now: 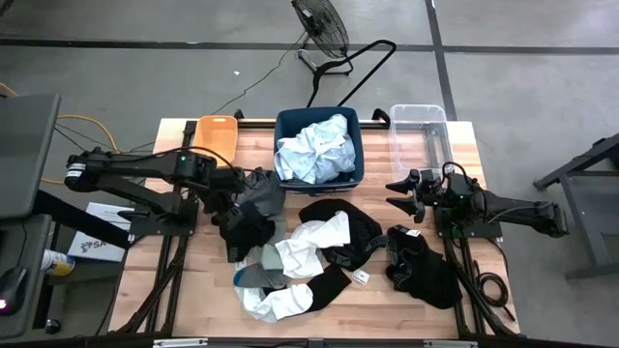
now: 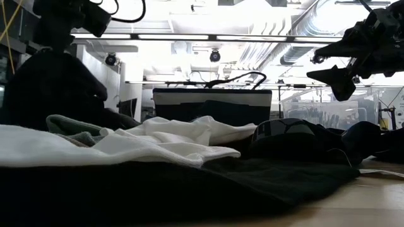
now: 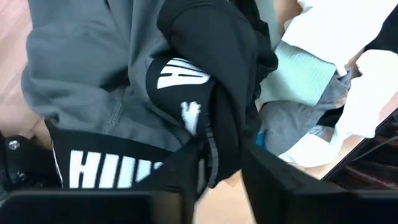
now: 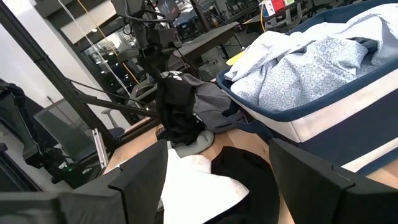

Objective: Pick & Place Cloths
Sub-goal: Put the gray boxers into the transparent bin

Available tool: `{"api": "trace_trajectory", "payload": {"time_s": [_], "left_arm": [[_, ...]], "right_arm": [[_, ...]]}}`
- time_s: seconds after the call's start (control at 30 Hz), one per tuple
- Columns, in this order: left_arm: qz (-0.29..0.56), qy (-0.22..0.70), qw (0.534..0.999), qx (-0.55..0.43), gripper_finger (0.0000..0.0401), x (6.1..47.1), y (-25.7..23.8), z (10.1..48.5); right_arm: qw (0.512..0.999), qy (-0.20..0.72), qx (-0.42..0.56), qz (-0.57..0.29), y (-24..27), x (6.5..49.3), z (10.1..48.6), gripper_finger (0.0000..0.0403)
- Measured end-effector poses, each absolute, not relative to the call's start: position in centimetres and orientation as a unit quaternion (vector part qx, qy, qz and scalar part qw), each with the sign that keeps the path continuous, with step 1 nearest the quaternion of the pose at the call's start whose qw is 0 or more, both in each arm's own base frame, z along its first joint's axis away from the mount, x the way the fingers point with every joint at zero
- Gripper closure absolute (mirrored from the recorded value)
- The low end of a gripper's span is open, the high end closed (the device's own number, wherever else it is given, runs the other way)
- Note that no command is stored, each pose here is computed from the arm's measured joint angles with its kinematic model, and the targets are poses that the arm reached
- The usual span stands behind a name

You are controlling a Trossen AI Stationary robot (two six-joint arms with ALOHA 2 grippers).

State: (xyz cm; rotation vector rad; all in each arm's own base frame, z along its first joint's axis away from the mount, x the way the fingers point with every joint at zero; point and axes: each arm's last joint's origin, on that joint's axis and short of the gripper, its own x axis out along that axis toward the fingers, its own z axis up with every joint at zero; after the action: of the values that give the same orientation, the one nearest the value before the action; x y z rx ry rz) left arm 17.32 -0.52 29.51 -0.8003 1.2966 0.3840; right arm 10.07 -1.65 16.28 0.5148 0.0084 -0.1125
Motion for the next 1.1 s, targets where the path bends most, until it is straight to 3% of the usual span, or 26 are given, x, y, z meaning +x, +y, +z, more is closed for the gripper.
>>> {"api": "trace_trajectory", "payload": {"time_s": [0.2,0.4,0.63,1.1], "left_arm": [[0.145,0.595,0.693,-0.38,0.0173,17.3,-0.7,29.5],[0.17,0.616,0.68,-0.36,0.0143,16.6,-0.6,29.4],[0.157,0.652,0.674,-0.309,0.0183,15.9,-1.2,29.2],[0.151,0.66,0.704,-0.214,0.034,15.7,-2.9,29.1]], "right_arm": [[0.965,0.004,0.255,-0.055,-1.7,10.1,16.3,0.013],[0.965,0.004,0.255,-0.055,-1.6,10.1,16.3,0.013],[0.965,0.004,0.255,-0.055,-1.7,10.1,16.3,0.013],[0.965,0.004,0.255,-0.055,-1.7,10.1,16.3,0.013]]}}
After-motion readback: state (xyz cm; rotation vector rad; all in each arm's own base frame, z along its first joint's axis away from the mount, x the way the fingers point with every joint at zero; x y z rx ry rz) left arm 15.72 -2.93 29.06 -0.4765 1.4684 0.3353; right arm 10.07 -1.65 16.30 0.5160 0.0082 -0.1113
